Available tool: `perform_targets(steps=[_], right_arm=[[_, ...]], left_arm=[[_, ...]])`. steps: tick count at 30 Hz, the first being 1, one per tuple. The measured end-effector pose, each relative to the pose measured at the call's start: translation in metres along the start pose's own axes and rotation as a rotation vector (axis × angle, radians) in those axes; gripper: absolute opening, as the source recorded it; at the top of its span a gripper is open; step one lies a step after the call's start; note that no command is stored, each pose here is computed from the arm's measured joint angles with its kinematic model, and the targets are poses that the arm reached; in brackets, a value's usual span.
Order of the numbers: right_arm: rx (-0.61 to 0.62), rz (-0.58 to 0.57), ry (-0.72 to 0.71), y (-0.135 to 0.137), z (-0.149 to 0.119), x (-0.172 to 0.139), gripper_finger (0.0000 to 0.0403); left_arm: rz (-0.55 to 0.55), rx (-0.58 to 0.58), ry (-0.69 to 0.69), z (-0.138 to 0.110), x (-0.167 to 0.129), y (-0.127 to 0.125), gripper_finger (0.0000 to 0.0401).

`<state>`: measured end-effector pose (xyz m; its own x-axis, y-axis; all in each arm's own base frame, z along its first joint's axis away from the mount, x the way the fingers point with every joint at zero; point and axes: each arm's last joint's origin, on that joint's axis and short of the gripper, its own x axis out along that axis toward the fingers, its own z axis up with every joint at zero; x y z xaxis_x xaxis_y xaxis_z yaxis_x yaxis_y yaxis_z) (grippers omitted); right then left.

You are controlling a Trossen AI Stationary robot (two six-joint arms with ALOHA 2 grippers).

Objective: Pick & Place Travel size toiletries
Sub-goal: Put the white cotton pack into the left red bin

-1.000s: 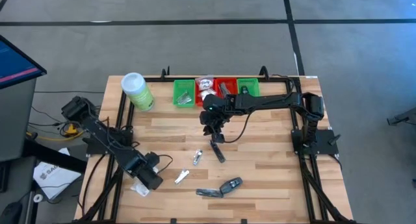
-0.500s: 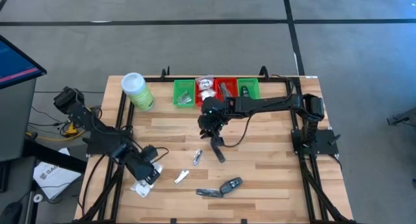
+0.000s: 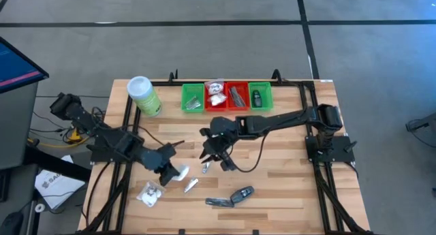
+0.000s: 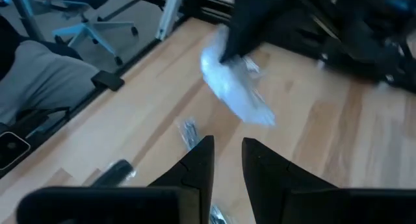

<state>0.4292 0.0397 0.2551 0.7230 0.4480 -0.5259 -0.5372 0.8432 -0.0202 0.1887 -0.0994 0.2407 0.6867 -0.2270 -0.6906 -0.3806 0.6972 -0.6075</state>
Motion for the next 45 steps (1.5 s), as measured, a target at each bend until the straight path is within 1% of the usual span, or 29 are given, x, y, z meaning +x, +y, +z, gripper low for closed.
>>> perform_targets(steps=[5,7,11,14,18,22,24,25,27,29,31,32,35,38,41,45], right_arm=[[-0.020,-0.011,0.003,0.009,0.003,0.004,0.0072],[-0.044,-0.026,0.004,0.011,0.004,0.005,0.0072],[-0.055,-0.064,0.012,0.012,0.005,0.006,0.0079],[-0.057,-0.067,0.006,0.012,0.006,0.006,0.0103],[-0.057,-0.068,0.006,0.011,0.005,0.007,0.0154],[-0.059,-0.062,0.015,0.013,0.000,0.016,0.0202],[-0.076,-0.066,-0.021,0.013,0.003,0.021,0.0218],[-0.085,-0.068,-0.033,0.013,0.003,0.023,0.0224],[-0.085,-0.054,-0.008,0.016,-0.002,0.027,0.0231],[-0.104,-0.057,-0.025,0.017,0.000,0.029,0.0234],[-0.117,-0.062,-0.046,0.016,0.002,0.031,0.0234],[-0.111,-0.057,-0.027,0.018,-0.001,0.033,0.0233],[-0.109,-0.086,-0.004,0.018,-0.004,0.035,0.0222],[-0.110,-0.118,0.000,0.018,-0.002,0.034,0.0192],[-0.109,-0.119,0.006,0.018,-0.003,0.034,0.0139],[-0.132,-0.114,0.022,0.018,-0.004,0.034,0.0046]], left_arm=[[-0.050,0.053,-0.030,0.014,0.001,0.001,0.0000],[-0.069,0.075,-0.046,0.019,0.003,0.000,0.0000],[-0.090,0.100,-0.053,0.024,0.006,0.000,0.0000],[-0.081,0.099,-0.039,0.025,0.010,0.001,0.0000],[-0.084,0.116,-0.040,0.025,0.012,0.000,0.0000],[-0.089,0.116,-0.047,0.027,0.013,0.000,0.0000],[-0.086,0.116,-0.052,0.028,0.014,0.001,0.0000],[-0.084,0.120,-0.052,0.029,0.014,0.002,0.0000],[-0.084,0.124,-0.064,0.032,0.014,0.002,0.0000],[-0.084,0.124,-0.068,0.034,0.014,0.004,0.0000],[-0.110,0.137,-0.071,0.037,0.014,0.003,0.0000],[-0.114,0.136,-0.072,0.038,0.013,0.003,0.0000],[-0.122,0.143,-0.068,0.041,0.013,0.005,0.0000],[-0.127,0.141,-0.067,0.043,0.013,0.005,0.0000],[-0.127,0.142,-0.068,0.044,0.013,0.006,0.0000],[-0.127,0.142,-0.070,0.044,0.013,0.006,0.0000]])
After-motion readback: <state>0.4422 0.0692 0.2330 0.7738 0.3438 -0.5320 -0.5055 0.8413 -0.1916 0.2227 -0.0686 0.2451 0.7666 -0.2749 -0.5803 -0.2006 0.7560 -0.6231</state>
